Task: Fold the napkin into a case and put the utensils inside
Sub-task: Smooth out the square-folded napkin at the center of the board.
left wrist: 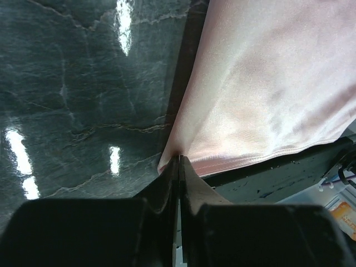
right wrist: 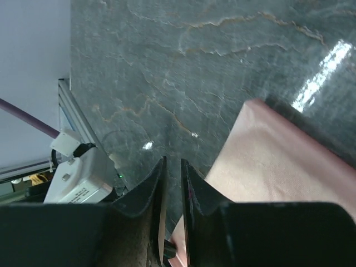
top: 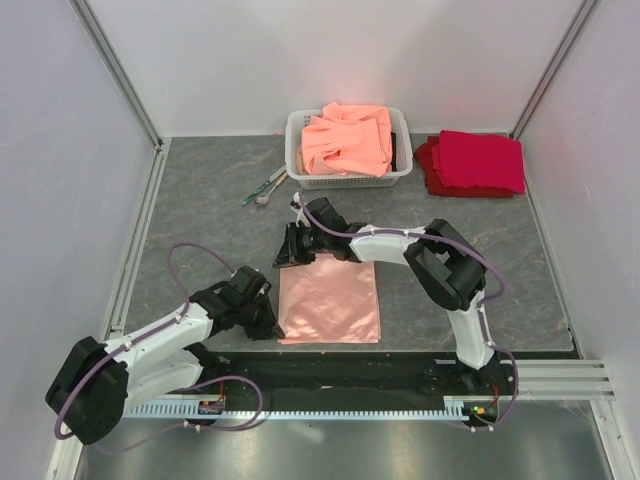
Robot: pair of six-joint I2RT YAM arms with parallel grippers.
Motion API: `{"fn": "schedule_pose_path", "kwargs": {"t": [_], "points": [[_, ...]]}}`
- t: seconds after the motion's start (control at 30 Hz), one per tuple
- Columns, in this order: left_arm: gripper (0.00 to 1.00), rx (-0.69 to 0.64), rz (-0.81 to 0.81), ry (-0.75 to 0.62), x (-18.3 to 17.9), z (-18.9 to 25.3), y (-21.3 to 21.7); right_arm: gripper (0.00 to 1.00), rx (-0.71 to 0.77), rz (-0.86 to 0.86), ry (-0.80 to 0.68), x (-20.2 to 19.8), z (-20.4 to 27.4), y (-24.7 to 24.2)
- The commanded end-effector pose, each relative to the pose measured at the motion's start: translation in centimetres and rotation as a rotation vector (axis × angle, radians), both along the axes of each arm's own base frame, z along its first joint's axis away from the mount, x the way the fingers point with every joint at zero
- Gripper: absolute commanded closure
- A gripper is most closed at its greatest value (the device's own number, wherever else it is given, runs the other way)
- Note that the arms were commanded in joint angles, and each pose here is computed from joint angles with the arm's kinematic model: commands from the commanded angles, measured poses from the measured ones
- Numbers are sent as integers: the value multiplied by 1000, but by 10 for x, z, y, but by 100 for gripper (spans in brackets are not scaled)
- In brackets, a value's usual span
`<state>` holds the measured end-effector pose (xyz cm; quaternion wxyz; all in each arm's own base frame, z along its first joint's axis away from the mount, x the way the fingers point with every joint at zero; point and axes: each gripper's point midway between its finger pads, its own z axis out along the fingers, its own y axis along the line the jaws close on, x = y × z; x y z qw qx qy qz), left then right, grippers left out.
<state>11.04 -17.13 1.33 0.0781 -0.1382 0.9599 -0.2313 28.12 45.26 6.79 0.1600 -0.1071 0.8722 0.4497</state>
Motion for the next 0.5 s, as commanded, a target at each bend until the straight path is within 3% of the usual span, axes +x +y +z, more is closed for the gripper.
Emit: {"fn": "schedule_pose_path", "kwargs": {"t": [0.0,0.3,0.47], "points": [[93,0,27,-22,6,-4,0,78,122,27,-39,19,19,16],[94,10,6,0,6,-8,-3,81,123,25,-1,42,-20,5],[94,13,11,-3,8,-9,-2,81,79,-6,-60,74,-29,-1]]}}
